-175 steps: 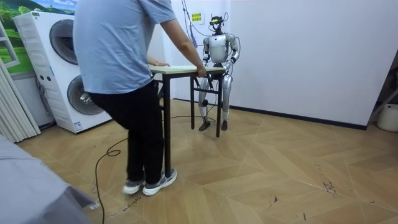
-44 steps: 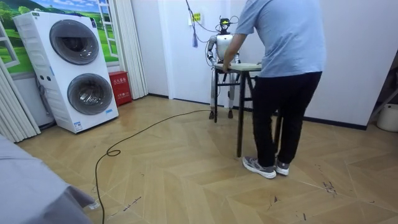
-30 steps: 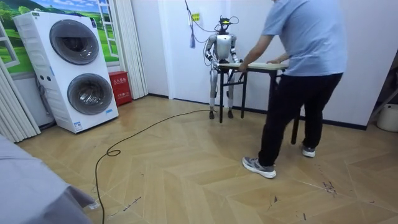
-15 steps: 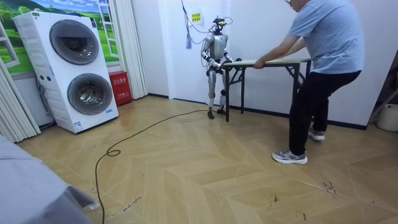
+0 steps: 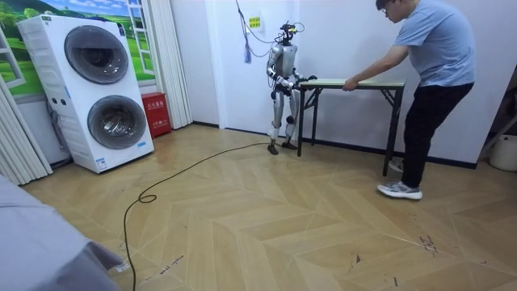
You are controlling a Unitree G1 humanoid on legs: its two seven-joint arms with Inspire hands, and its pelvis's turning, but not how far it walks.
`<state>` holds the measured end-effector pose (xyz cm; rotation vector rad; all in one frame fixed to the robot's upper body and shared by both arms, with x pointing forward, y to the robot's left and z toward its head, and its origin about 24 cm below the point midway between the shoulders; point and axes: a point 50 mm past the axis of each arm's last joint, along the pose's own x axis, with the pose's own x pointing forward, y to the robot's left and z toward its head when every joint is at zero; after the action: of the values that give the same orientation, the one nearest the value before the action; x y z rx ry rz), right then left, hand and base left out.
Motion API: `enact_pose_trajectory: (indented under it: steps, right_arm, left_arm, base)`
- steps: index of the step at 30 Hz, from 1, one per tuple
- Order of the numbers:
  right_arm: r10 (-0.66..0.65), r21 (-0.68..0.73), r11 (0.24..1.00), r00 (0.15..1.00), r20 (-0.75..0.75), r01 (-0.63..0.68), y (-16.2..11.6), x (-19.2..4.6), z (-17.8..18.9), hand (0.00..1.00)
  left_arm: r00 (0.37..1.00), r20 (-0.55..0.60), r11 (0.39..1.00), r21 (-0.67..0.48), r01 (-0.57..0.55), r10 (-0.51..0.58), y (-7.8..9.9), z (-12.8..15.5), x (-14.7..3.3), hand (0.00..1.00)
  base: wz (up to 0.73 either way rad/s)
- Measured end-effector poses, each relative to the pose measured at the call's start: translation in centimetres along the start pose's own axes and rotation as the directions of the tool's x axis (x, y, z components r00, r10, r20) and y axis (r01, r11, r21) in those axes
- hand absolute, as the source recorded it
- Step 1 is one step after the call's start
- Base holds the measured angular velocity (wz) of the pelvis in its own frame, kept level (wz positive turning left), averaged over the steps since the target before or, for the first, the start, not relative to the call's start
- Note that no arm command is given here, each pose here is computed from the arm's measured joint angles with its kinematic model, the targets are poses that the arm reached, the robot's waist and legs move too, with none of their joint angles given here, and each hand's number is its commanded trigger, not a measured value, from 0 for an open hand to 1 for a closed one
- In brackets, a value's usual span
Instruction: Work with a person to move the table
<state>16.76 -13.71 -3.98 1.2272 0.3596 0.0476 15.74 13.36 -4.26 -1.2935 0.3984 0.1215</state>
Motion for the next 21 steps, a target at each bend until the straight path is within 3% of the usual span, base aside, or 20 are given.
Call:
enact_pose_trajectory:
  steps: [7,21]
  right_arm:
    - [-0.022,0.011,1.0,1.0,-0.007,0.023,-0.45,-0.53,-0.31,1.0]
    - [-0.054,-0.012,0.998,0.998,-0.012,0.054,-1.09,-0.91,0.1,1.0]
  left_arm:
    - [1.0,0.004,0.999,0.045,-0.005,0.005,0.08,0.53,0.23,1.0]
    - [0.999,-0.021,0.998,0.048,-0.031,0.032,0.59,-0.03,0.2,1.0]
  base:
    - [0.54]
    - [0.07]
